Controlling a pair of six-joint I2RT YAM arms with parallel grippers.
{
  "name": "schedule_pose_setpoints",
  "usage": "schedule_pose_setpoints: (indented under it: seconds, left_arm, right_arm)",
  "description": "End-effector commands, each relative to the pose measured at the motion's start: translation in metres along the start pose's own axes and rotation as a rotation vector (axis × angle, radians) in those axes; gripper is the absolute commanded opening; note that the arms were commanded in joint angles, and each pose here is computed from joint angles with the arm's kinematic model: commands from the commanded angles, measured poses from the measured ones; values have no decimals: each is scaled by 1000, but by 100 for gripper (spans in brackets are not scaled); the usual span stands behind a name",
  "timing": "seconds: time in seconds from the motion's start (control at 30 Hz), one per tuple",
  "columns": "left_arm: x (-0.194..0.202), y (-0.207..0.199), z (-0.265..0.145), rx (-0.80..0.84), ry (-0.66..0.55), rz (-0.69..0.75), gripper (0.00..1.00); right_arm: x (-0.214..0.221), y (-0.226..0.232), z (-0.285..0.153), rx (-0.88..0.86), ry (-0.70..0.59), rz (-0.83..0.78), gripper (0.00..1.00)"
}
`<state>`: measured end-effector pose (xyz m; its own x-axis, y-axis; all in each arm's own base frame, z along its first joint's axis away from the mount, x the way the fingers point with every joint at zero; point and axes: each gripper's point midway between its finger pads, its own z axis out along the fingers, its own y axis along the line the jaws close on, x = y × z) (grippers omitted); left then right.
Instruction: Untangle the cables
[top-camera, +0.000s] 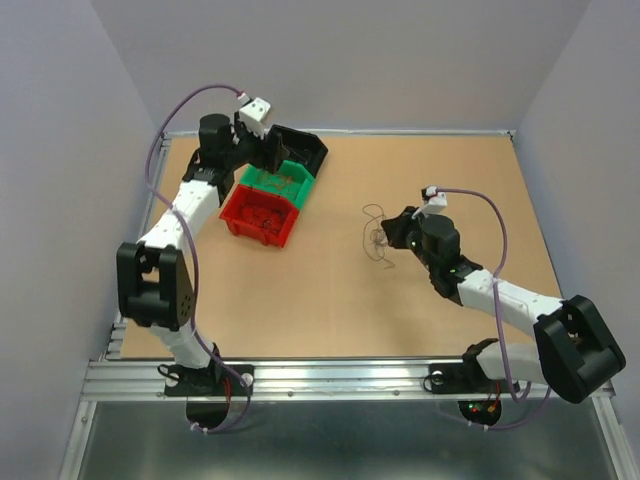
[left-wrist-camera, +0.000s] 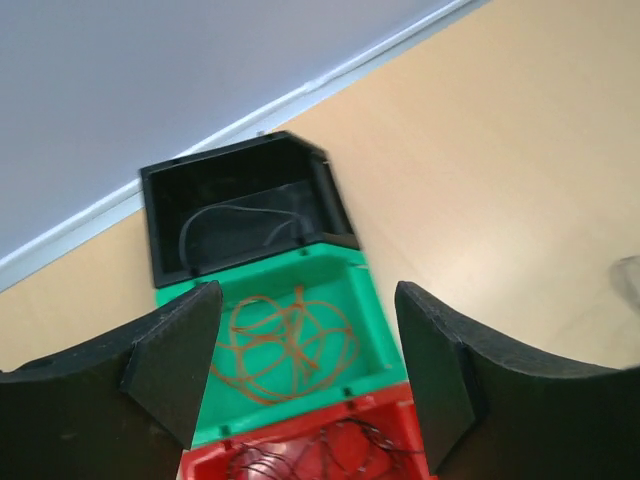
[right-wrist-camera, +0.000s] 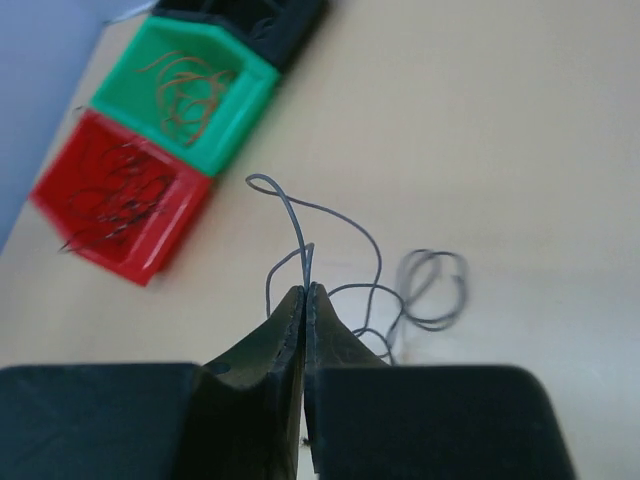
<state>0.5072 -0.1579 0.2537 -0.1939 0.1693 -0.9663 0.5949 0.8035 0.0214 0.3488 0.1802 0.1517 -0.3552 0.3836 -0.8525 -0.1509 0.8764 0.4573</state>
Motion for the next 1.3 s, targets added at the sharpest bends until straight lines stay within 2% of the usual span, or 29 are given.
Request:
schedule_pose_setpoints:
  seconds: [0.0,0.07,0.1,0.13,0.2,0.27,0.47,0.97,1.17,1.27]
  left_arm:
    - [-10,-82,-32,244,-127,41,81]
    - [14,-124,-40,348,-125,46,82]
    - [20,-126,-44,351,-125,55,82]
    - [18,-153,-50,401,-143,103,82]
    - [35,-180,-56,439,-141,138,82]
    - [35,-189,-59,457,-179,170,83]
    - [49,-195,-57,480,-178,198,83]
    - [54,-204,-58,502,-194,243,82]
    - [71,-219,-52,555,-138,279,74]
    - [77,-225,-47,574,-113,301,55]
  right_arm:
    - [-28,76,-15,-388,-59,-89,5]
    - [-29,83,-19,-431,-60,-97,6]
    - [-29,86,-20,-445,-61,-97,6]
    - [-28,87,-21,-454,-58,-100,6]
    - [-24,90,-21,-481,-42,-99,6]
    - [-20,98,-22,-524,-26,-105,5]
    - [-12,111,-25,-606,2,-114,1]
    - [3,128,-29,-695,52,-130,1]
    - [5,130,-30,-706,58,-131,1]
    - [6,131,-31,-712,60,-131,0]
